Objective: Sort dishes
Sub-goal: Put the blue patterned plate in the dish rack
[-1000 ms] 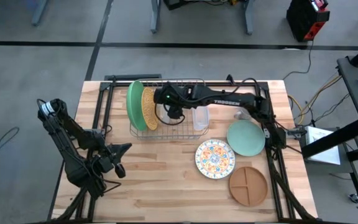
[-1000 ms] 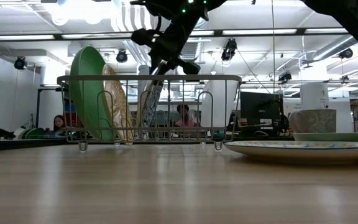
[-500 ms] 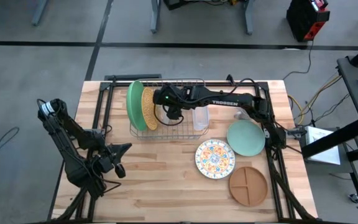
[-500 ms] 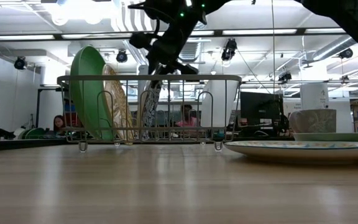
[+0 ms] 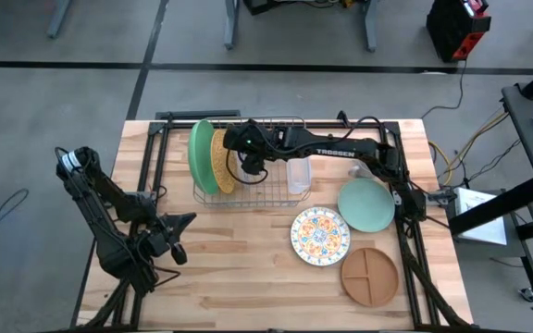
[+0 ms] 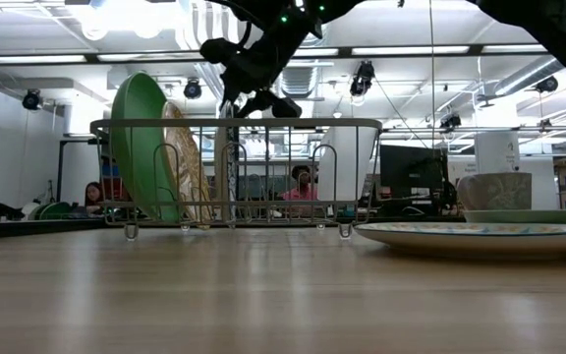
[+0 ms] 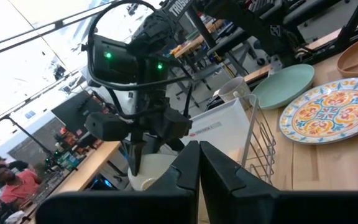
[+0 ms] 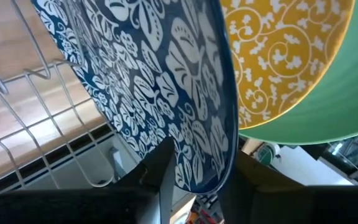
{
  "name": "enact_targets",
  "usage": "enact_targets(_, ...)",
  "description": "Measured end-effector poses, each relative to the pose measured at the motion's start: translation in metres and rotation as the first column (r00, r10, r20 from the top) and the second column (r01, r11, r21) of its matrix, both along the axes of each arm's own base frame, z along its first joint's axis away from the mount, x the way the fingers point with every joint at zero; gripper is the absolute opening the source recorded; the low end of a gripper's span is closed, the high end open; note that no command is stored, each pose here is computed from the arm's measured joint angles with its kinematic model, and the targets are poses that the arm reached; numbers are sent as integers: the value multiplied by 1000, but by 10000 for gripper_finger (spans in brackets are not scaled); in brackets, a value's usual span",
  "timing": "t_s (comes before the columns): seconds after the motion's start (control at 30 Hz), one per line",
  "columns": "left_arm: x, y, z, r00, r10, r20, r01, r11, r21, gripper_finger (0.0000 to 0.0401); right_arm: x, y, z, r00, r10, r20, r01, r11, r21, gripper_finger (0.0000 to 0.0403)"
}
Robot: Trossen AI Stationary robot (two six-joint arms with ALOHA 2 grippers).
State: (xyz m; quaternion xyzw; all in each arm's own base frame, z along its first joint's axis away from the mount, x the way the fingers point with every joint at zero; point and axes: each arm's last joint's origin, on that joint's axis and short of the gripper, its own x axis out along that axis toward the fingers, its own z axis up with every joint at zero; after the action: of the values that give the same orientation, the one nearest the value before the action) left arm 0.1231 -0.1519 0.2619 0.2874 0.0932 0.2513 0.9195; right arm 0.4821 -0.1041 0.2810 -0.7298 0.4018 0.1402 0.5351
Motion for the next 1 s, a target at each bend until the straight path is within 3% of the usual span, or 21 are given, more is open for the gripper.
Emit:
enact_targets(0.3,0,0,0,1000,2,-6,-2,1000,-4,0,4,-1,5,996,-26,83,24,999,21,107)
enact_targets(0.6,0,0,0,1000,3,-4,-3,1000,-7,0,3,-1,5,996,-42,82,41,999,15,125)
enact_targets(0.83,0,0,0,1000,2,-4,-2,1000,-7,0,-8,-4,21,974,-201,107,206,978,-37,120)
enact_targets(1.0,0,0,0,1000,4,-3,-4,1000,-9,0,-32,-1,41,943,-320,87,315,947,65,109)
